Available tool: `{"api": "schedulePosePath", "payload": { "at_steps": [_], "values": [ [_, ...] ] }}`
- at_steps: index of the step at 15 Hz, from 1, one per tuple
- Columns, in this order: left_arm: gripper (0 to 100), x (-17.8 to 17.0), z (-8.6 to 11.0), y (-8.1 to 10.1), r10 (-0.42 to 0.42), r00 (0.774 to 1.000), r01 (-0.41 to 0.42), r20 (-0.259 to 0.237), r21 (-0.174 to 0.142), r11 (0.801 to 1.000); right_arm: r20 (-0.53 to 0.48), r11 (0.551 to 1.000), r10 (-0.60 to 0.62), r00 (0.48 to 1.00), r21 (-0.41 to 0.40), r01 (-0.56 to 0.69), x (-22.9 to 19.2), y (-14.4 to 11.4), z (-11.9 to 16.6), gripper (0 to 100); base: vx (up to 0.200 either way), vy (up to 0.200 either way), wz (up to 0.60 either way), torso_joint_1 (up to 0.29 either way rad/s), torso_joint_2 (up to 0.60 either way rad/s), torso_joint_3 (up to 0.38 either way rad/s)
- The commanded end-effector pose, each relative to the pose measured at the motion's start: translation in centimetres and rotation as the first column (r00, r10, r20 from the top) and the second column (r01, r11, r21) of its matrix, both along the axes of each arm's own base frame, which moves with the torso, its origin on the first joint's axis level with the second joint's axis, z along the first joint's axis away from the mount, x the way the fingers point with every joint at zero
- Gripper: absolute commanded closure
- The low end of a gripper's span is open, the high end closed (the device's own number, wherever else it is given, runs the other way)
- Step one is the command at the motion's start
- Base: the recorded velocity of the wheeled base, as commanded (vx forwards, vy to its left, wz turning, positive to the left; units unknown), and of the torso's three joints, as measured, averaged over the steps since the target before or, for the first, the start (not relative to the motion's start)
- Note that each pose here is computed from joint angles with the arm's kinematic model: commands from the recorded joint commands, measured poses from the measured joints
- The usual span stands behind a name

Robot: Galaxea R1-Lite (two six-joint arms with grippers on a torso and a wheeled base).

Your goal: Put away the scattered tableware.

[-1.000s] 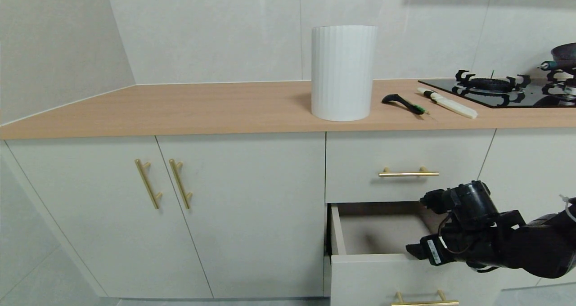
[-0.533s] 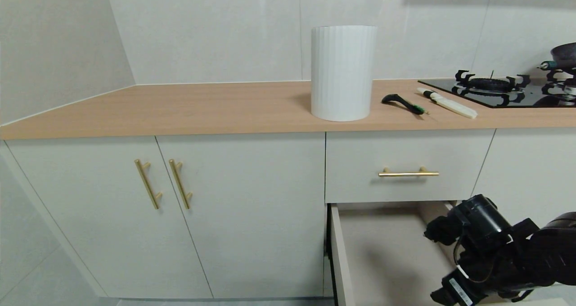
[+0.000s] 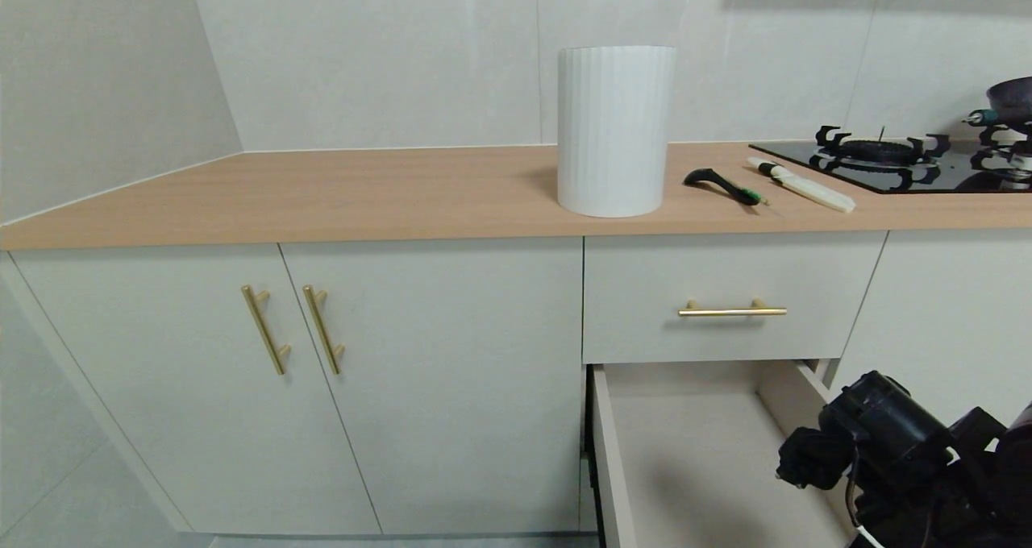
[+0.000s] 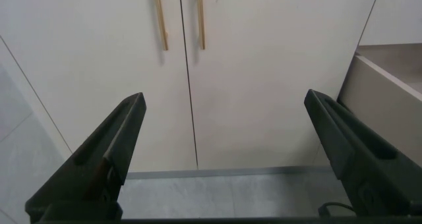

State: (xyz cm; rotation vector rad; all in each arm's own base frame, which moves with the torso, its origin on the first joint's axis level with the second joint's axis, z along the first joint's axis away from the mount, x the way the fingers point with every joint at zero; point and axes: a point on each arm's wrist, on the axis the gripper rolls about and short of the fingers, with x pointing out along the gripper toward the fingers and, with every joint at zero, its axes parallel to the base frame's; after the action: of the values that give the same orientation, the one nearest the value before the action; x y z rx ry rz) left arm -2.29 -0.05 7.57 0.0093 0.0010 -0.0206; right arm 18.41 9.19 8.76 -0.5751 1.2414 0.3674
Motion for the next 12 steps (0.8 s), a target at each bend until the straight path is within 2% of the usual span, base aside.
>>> {"api": "schedulePosePath", "payload": {
  "at_steps": [1, 4, 7, 9, 12],
  "values": [
    [0, 0.0, 0.0, 0.0, 0.001, 1.000, -0.001, 0.000, 0.000, 1.000, -0.007, 1.000, 0.014, 1.000, -0.004, -0.014, -0.2, 0.2, 0.0, 0, 0.000, 0.000, 0.00, 0.000, 0.00, 0.000],
    [0, 0.0, 0.0, 0.0, 0.001, 1.000, -0.001, 0.000, 0.000, 1.000, 0.032, 1.000, -0.017, 0.999, 0.024, 0.016, 0.6, 0.4, 0.4, 0, 0.000, 0.000, 0.00, 0.000, 0.00, 0.000],
    [0, 0.0, 0.0, 0.0, 0.001, 1.000, -0.001, 0.000, 0.000, 1.000, 0.142, 0.963, -0.216, 0.966, 0.192, 0.187, 2.0, 1.1, 3.2, 0, 0.000, 0.000, 0.00, 0.000, 0.00, 0.000],
    [0, 0.0, 0.0, 0.0, 0.001, 1.000, -0.001, 0.000, 0.000, 1.000, 0.184, 0.933, -0.298, 0.937, 0.261, 0.246, 2.5, 0.8, 4.7, 0, 0.000, 0.000, 0.00, 0.000, 0.00, 0.000],
    [0, 0.0, 0.0, 0.0, 0.001, 1.000, -0.001, 0.000, 0.000, 1.000, 0.216, 0.914, -0.356, 0.909, 0.284, 0.290, 3.4, -0.3, 5.4, 0, 0.000, 0.000, 0.00, 0.000, 0.00, 0.000]
  ]
}}
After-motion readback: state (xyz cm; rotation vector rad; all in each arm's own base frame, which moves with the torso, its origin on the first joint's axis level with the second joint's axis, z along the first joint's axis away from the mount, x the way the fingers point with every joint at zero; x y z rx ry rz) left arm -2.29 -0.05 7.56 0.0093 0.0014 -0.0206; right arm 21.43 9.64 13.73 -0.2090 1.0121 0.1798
